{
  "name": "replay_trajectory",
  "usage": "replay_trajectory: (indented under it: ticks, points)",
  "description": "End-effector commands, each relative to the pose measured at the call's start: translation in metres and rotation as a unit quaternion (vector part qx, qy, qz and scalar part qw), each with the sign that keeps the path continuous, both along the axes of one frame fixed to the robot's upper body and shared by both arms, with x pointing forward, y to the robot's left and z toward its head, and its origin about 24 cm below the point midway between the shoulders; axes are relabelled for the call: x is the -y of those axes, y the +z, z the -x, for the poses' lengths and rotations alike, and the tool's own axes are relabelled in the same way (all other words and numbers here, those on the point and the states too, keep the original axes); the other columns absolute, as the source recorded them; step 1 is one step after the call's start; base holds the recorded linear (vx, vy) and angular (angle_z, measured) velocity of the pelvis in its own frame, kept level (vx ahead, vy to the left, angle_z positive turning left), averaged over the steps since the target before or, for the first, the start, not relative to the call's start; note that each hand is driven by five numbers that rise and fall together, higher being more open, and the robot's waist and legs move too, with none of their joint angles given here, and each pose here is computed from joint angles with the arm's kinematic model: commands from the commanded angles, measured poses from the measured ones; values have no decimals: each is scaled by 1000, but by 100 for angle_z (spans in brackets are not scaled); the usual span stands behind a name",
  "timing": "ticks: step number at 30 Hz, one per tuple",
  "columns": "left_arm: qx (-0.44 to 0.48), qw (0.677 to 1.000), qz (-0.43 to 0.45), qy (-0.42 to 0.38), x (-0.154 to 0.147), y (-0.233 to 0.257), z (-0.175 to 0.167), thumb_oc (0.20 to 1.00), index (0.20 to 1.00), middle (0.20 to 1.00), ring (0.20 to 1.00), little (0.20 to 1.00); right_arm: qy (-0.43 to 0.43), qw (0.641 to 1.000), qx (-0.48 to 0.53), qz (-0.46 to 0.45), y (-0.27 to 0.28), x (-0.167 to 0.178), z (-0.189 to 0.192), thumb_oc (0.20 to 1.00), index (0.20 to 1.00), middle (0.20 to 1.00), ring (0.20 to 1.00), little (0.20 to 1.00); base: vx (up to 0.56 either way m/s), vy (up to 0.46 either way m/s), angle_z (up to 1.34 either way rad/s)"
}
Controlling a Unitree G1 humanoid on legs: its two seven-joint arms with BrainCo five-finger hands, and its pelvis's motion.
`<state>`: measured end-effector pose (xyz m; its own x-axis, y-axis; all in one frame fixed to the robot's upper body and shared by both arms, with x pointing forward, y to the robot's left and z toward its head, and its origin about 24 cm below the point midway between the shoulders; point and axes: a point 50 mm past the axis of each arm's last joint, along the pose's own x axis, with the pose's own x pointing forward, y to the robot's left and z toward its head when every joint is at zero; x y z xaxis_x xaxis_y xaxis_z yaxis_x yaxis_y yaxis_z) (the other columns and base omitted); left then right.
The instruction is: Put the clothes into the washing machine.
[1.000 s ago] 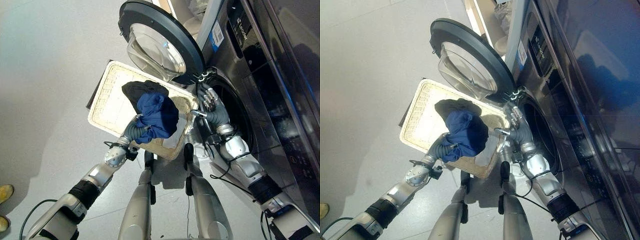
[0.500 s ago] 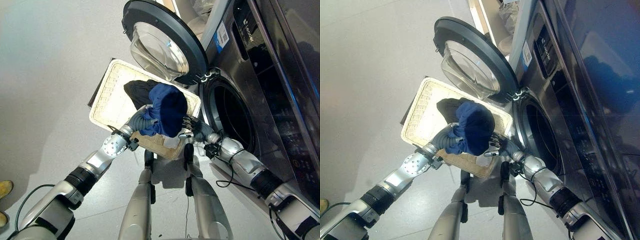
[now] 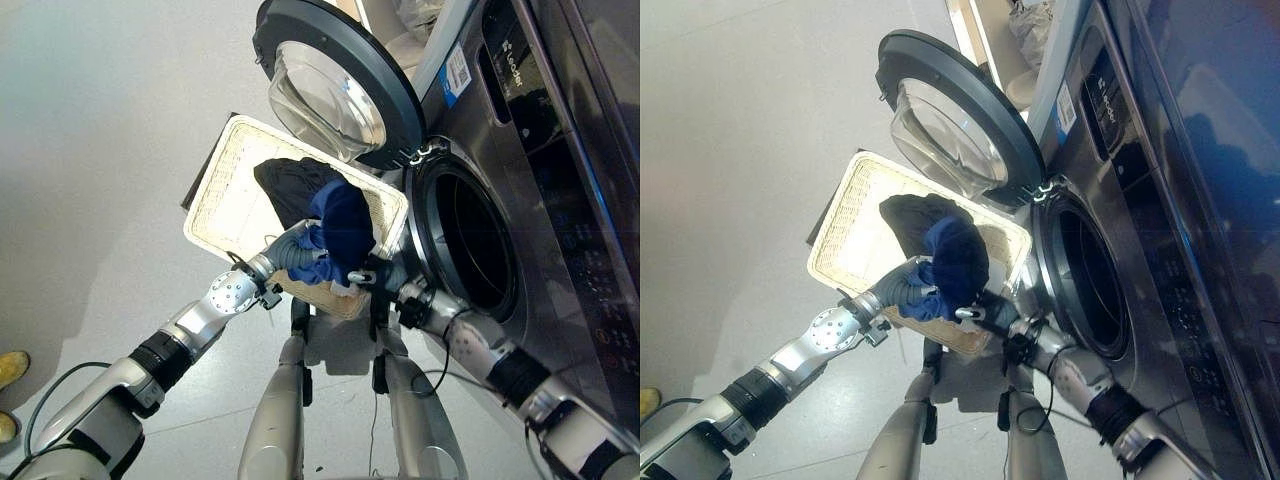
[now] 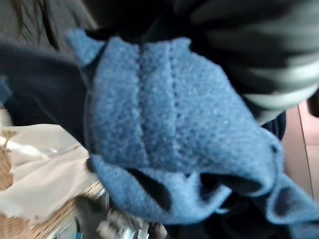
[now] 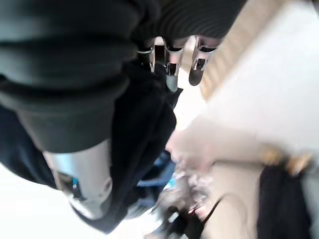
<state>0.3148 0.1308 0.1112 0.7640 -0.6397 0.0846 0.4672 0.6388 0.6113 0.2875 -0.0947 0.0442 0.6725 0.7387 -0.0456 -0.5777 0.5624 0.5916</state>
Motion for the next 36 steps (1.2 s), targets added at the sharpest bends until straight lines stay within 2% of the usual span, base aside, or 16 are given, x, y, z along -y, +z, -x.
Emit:
replay_trajectory:
  ticks: [1,6,15,16,17,18,20,21,26,28,35,36]
  points:
    - [36,999,19,-18,13,15,2,200,200,200,200,200,94,980,65,-165,58,-36,6,1000,1000,1000,1000,1000,0,0,0]
    - [54,998,-15,-18,14,9,5,200,200,200,200,200,61,973,15,-222,56,-37,7,1000,1000,1000,1000,1000,-8,15,-2]
    - [69,990,-110,-60,21,2,12,200,200,200,200,200,3,969,-16,-245,47,-29,7,1000,1000,1000,1000,1000,-6,36,-7]
    - [67,989,-116,-64,21,1,13,200,200,200,200,200,-4,968,-18,-250,46,-28,7,928,928,928,928,928,0,0,0]
    - [66,988,-121,-66,22,0,13,200,200,200,200,200,-8,968,-18,-252,46,-27,6,771,771,771,771,771,0,0,0]
    - [63,987,-129,-70,23,-2,14,200,200,200,200,200,-19,968,-19,-249,45,-26,6,489,489,489,489,489,0,0,0]
    - [55,986,-137,-77,24,-5,15,200,200,200,200,200,-37,968,-17,-246,43,-24,5,294,294,294,294,294,0,0,0]
    - [52,985,-142,-82,25,-6,15,200,200,200,200,200,-46,969,-13,-242,43,-23,4,256,256,256,256,256,0,0,0]
    - [36,982,-159,-99,27,-11,19,200,200,200,200,200,-62,972,1,-227,41,-21,4,263,263,263,263,263,0,0,0]
    - [-7,975,-186,-118,28,-22,21,200,200,200,200,200,-75,977,22,-199,40,-16,2,200,200,200,200,200,0,0,0]
    - [-52,970,-216,-95,26,-37,18,200,200,200,200,200,-74,980,35,-183,39,-17,0,200,200,200,200,200,4,-13,1]
    - [-51,971,-219,-78,24,-38,16,253,253,253,253,253,-81,979,41,-182,40,-15,-1,200,200,200,200,200,19,-83,5]
